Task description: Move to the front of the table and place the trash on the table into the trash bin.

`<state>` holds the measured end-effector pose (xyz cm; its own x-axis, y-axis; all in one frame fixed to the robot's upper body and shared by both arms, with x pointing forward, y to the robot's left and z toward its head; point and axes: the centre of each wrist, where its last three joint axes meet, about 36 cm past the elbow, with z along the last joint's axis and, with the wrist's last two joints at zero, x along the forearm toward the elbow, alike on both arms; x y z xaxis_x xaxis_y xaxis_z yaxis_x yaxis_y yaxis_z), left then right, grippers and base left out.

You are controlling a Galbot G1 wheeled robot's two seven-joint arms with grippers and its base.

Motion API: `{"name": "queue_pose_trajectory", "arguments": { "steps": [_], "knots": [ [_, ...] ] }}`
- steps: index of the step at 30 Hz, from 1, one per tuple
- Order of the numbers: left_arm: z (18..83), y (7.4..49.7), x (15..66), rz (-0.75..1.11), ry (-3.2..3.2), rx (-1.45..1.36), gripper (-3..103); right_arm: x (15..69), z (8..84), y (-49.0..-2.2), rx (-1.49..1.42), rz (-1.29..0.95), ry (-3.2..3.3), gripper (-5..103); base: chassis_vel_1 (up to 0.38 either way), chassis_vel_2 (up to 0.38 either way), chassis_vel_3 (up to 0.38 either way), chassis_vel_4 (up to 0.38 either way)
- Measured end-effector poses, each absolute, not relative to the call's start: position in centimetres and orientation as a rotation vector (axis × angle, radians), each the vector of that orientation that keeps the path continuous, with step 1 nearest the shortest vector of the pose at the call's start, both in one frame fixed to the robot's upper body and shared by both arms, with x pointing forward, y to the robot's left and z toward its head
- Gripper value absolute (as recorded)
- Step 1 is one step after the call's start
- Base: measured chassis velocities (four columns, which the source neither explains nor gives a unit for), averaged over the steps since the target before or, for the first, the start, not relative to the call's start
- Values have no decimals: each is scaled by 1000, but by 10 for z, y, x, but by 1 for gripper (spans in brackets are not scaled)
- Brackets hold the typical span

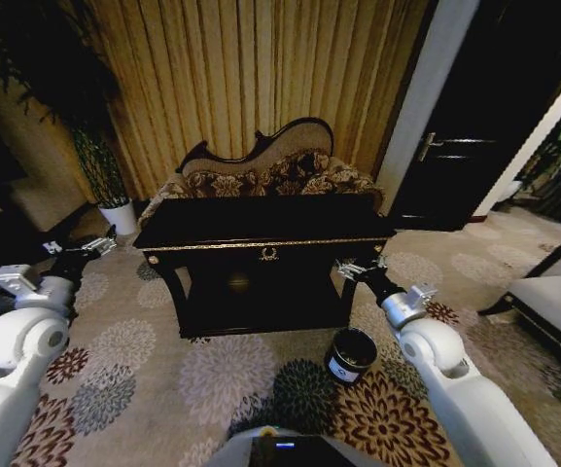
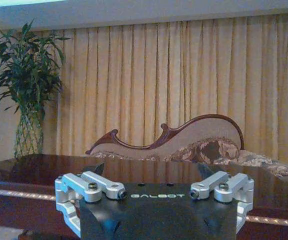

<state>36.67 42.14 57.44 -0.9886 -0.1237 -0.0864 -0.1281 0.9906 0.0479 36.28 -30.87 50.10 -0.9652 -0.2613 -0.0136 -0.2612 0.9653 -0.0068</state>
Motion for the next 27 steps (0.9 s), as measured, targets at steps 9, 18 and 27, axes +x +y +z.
{"name": "queue_pose_trajectory", "arguments": {
  "steps": [9,18,27],
  "knots": [
    [573,421,364,80,3064,-166,100,359,500,-314,-415,-46,3118,100,262,-275,-259,260],
    [573,419,364,75,3066,-161,100,359,500,-317,-402,-49,3118,100,341,-329,-335,337],
    [574,417,363,75,3067,-156,100,358,497,-319,-379,-47,3121,100,363,-380,-368,365]
  ]
}}
